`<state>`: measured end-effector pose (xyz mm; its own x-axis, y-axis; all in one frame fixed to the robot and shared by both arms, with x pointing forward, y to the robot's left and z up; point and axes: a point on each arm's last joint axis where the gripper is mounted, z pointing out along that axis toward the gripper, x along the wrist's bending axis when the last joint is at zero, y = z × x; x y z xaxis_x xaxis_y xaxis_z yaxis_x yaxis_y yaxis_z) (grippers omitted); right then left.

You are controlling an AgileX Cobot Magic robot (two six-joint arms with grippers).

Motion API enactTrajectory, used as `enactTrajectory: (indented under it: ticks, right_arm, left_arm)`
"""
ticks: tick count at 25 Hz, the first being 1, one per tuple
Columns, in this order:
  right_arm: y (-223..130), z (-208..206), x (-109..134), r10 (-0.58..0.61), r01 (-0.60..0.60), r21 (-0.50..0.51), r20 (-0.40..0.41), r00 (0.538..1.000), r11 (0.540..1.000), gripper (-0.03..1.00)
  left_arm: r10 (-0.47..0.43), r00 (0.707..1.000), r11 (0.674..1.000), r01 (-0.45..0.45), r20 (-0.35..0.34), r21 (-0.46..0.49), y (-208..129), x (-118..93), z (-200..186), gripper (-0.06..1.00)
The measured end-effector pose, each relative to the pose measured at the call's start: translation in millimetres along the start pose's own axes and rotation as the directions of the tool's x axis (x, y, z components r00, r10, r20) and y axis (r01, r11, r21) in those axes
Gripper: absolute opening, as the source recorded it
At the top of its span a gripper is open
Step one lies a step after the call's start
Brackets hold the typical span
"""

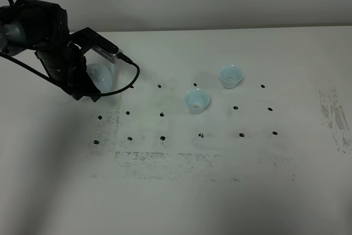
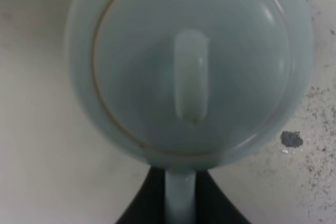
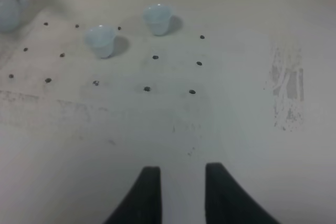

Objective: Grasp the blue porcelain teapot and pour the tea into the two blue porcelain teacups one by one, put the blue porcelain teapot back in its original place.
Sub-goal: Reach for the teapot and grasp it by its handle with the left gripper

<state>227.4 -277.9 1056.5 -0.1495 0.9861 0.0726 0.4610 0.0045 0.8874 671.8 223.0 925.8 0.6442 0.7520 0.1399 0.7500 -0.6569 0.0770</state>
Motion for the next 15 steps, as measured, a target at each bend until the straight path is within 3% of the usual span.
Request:
enactTrajectory:
  ticks: [15]
  right_arm:
    - [0.0, 0.0, 0.0, 0.001, -0.001, 0.000, 0.000, 1.000, 1.000, 0.24]
  left_arm:
    - [-0.047, 0.999, 0.999, 0.047, 0.001, 0.002, 0.2, -0.9, -0.1, 0.09]
